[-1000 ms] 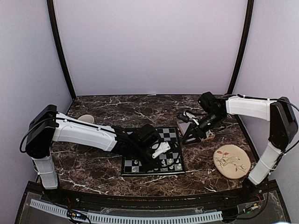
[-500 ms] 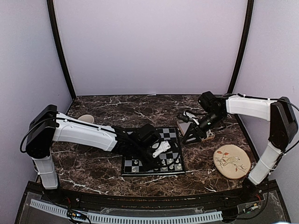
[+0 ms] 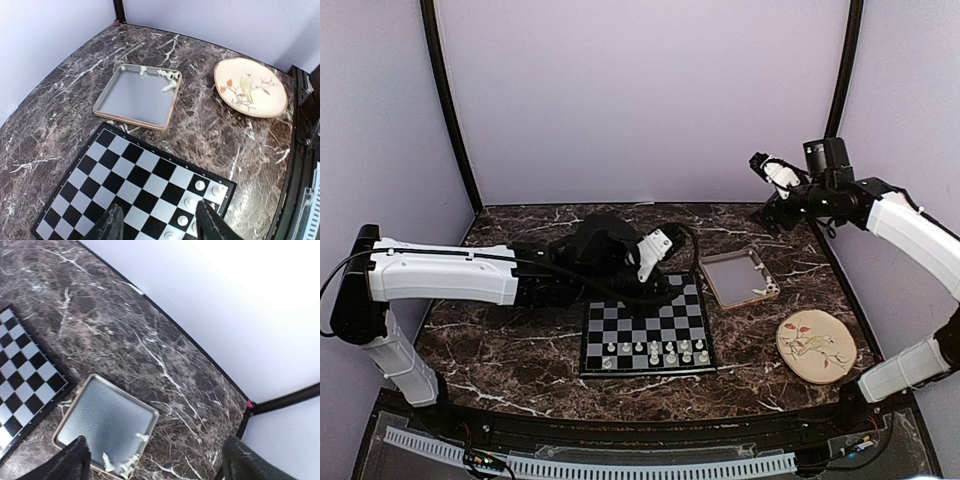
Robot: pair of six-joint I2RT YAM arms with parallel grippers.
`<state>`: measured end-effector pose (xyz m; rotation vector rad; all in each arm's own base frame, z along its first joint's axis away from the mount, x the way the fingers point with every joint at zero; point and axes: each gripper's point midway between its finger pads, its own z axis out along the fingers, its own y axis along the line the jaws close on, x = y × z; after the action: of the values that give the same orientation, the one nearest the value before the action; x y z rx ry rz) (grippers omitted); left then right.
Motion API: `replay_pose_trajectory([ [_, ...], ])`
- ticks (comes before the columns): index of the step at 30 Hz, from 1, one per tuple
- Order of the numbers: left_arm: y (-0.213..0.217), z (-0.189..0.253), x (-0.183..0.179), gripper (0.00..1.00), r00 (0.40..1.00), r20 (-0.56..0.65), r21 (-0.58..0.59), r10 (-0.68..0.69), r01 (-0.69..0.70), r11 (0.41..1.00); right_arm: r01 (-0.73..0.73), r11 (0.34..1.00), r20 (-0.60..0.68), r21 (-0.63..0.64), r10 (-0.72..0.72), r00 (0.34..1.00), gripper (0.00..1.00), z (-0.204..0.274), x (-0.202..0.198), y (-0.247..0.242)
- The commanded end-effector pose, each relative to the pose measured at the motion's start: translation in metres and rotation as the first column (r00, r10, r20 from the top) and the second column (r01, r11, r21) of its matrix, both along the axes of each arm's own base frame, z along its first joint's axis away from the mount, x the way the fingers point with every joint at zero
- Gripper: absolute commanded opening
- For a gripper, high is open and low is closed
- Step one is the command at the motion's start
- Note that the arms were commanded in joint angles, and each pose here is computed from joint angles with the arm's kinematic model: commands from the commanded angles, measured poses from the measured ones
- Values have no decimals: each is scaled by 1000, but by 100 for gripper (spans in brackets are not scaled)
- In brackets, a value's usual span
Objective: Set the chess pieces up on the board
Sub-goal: Place the queen at e1, then pick up the bishop from the storage box.
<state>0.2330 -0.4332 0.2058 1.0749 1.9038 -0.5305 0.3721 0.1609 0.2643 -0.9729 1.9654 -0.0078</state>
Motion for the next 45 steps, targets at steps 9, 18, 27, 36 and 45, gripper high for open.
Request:
replay_pose_trajectory([
  [9,8,-13,7,51,992,-72,-129,108,-117,985,-166,940,-579,-297,-39,815,36,-174,-3,-24],
  [18,10,-17,2,51,991,-96,-151,98,-112,982,-192,923,-680,-332,-94,727,29,-214,-9,-32],
  [27,3,-25,2,51,990,-111,-150,82,-98,984,-231,904,-715,-360,-109,690,29,-228,-19,-44],
  [36,-2,-28,1,50,989,-129,-152,70,-89,984,-221,904,-733,-366,-133,667,24,-239,-18,-56],
  [45,-4,-34,1,50,988,-141,-147,70,-91,985,-240,878,-747,-414,-177,641,24,-258,-30,-72],
])
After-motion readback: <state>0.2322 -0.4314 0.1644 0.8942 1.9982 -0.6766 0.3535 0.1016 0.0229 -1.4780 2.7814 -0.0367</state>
